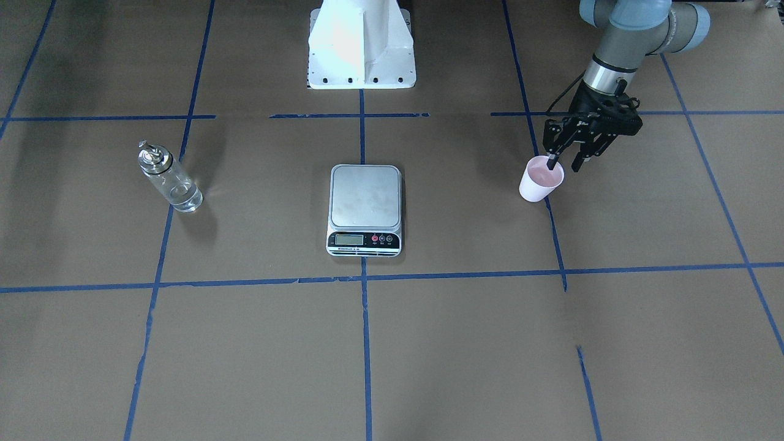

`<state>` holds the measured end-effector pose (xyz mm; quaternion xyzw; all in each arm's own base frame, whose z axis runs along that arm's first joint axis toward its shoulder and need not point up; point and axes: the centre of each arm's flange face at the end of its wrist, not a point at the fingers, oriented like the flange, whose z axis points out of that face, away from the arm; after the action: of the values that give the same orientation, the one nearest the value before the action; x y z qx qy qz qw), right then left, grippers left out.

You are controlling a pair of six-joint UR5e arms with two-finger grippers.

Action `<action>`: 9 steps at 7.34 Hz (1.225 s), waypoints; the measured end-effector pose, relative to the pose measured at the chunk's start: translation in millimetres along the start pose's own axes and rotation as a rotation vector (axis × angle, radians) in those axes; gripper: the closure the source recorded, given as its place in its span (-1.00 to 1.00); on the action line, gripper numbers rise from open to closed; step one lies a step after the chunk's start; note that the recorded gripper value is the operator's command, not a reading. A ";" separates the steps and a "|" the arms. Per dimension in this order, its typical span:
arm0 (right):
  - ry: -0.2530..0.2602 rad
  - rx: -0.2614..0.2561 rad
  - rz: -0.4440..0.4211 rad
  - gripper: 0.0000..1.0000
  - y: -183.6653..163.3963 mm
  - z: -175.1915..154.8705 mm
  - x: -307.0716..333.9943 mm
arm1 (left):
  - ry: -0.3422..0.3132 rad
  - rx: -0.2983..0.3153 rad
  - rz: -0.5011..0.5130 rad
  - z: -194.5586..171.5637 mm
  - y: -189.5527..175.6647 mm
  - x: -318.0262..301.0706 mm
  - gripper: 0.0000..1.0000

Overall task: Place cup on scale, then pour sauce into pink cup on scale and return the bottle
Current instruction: 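Move the left gripper down to the pink paper cup and grasp it, then carry the pink cup with the left gripper onto the scale and release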

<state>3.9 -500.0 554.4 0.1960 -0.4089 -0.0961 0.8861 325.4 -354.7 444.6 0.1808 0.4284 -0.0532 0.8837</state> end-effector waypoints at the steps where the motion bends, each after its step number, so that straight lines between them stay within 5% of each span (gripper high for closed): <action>1: 0.000 -0.001 0.000 -1.00 0.7 0.3 0.4 | 0.001 0.000 0.000 0.2 0.0 0.6 1.00; 5: 0.001 -0.005 0.002 -1.00 3.4 1.7 2.2 | -0.001 -0.008 0.006 -6.8 -11.8 32.9 1.00; 9: 0.001 -0.007 0.005 -1.00 4.9 2.1 2.9 | -0.034 -0.050 -0.053 -28.3 -72.1 221.9 1.00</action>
<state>4.2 -497.0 559.7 0.1918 -0.4086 -0.0953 0.8872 425.8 -397.8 236.5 0.1462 0.4191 -0.0690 0.8934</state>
